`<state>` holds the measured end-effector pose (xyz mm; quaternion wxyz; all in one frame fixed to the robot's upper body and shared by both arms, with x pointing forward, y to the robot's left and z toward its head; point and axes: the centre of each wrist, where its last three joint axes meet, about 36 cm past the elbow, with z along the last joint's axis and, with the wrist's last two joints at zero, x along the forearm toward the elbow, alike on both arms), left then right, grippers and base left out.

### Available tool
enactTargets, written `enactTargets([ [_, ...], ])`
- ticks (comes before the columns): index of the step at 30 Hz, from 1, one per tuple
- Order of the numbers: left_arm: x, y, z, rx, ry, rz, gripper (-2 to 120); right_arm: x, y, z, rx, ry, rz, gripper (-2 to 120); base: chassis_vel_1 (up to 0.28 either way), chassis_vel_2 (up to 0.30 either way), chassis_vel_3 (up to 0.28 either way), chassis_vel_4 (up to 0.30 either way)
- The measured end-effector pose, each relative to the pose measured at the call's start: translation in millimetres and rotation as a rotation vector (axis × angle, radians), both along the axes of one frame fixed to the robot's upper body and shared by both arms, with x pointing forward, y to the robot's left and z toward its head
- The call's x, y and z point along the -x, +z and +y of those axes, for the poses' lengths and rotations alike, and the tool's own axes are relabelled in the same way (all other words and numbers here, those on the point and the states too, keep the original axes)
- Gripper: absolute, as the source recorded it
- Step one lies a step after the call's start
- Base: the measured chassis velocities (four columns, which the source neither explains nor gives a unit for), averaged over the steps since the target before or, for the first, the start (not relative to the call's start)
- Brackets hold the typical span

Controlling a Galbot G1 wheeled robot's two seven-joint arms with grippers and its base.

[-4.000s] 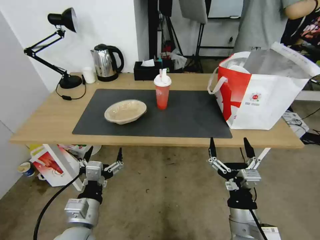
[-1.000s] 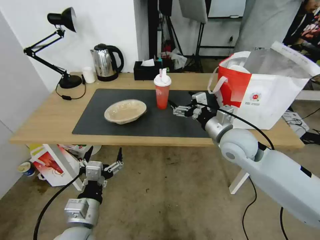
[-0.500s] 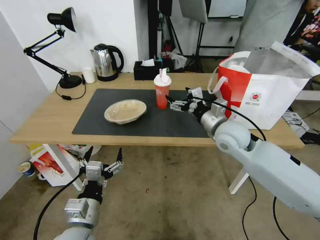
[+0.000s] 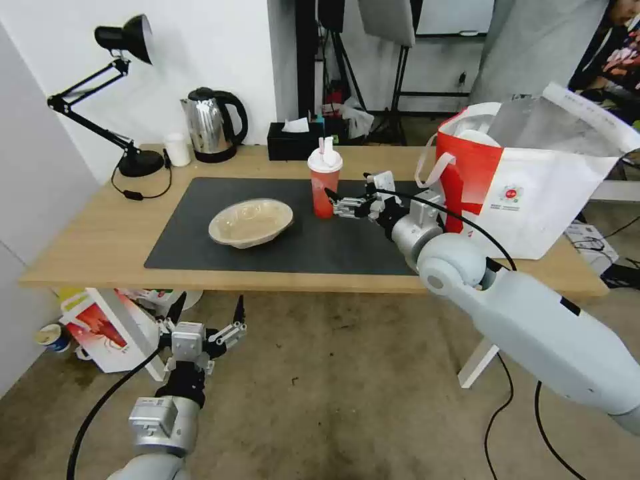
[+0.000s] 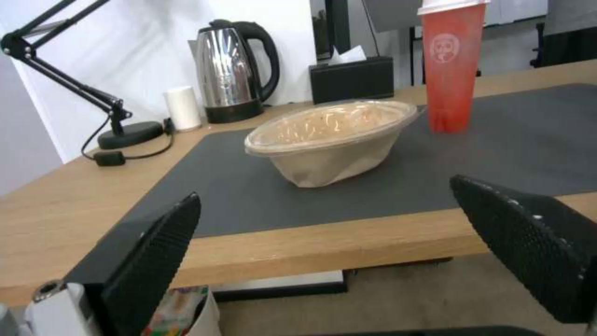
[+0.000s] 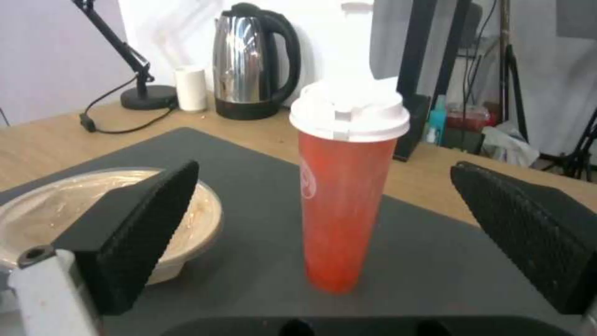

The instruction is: Pick up the trash from the table and place it into the takeout bag.

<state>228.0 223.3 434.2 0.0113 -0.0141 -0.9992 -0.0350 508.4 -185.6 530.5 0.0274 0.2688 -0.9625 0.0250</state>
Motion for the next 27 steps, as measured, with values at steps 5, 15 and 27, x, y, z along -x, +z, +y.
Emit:
enactTargets([
  [5,0.0,0.0,0.0,0.0,0.0,0.0,100,-5.0,-6.2,3.5,0.004,0.001,0.015,100,0.0,0.0,0.0,0.0],
  [15,0.0,0.0,0.0,0.0,0.0,0.0,100,-27.6,-18.5,7.8,0.019,-0.021,0.041,100,0.0,0.0,0.0,0.0],
  [27,0.0,0.0,0.0,0.0,0.0,0.0,100,-50.3,-37.9,18.9,0.034,-0.033,0.061,100,0.0,0.0,0.0,0.0],
])
